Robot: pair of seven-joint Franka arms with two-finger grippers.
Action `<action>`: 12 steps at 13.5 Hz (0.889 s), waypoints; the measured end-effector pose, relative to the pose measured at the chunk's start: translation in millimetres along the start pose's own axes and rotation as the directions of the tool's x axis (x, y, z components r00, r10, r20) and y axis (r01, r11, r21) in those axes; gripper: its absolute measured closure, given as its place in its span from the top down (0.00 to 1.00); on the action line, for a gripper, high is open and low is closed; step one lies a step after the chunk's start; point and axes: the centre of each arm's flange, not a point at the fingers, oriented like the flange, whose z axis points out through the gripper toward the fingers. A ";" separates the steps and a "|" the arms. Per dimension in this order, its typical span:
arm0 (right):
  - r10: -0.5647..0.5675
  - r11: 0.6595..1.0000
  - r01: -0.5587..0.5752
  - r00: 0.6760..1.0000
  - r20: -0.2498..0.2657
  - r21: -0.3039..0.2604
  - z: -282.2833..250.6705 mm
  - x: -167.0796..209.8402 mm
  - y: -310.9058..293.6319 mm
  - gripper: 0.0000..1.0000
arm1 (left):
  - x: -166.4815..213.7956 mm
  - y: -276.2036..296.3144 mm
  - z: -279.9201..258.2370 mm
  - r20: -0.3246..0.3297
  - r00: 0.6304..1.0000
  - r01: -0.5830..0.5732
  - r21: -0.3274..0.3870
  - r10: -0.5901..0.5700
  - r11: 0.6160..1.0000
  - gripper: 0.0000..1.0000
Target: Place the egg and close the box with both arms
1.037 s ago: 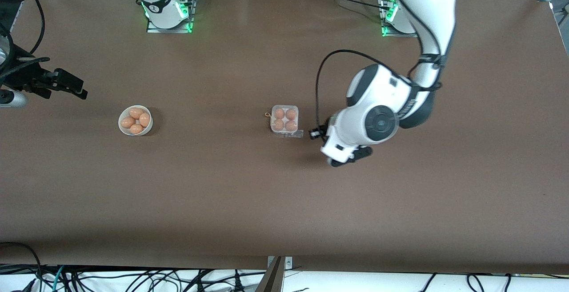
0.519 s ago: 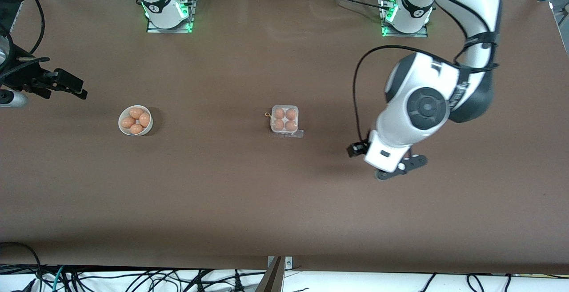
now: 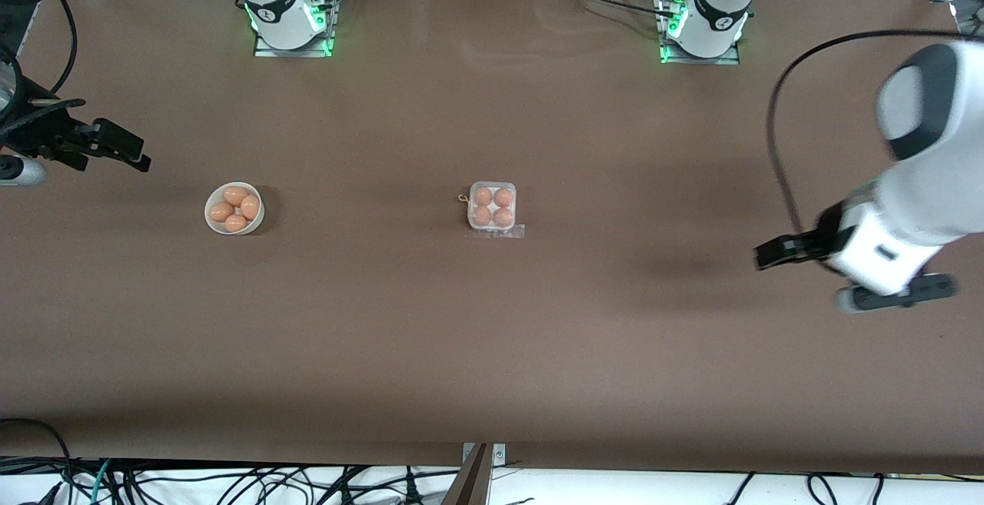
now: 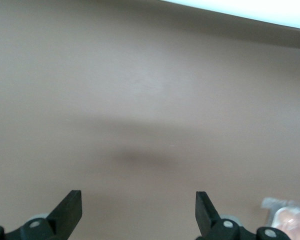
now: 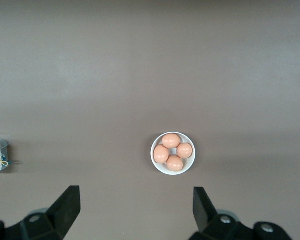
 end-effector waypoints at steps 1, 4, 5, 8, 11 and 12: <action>0.000 1.000 0.000 1.000 0.000 0.000 0.0 0.0 0.1 1.00 | -3.7 -28.5 -14.1 -0.011 1.000 -0.009 -0.003 0.009 1.000 1.00; 0.000 1.000 0.000 1.000 0.000 0.000 0.0 0.2 0.2 1.00 | -29.1 -94.3 -49.7 -0.014 1.000 -0.025 -0.001 0.025 1.000 1.00; 0.000 1.000 0.000 1.000 0.000 0.000 0.0 0.2 0.2 1.00 | -41.4 -106.4 -59.3 0.002 0.999 -0.035 0.012 0.035 0.999 1.00; 0.000 1.000 0.000 1.000 0.000 0.000 0.2 0.3 0.3 1.00 | -69.0 -102.6 -61.4 0.058 0.996 -0.070 0.030 0.068 0.997 1.00; 0.000 1.000 0.000 1.000 0.000 0.000 0.3 0.3 0.3 1.00 | -75.8 -83.5 -34.2 0.081 0.991 -0.109 0.044 0.105 0.993 1.00; 0.000 1.000 0.000 1.000 0.000 0.000 0.3 0.3 0.3 1.00 | -78.5 -81.3 -32.4 0.082 0.990 -0.116 0.053 0.111 0.992 1.00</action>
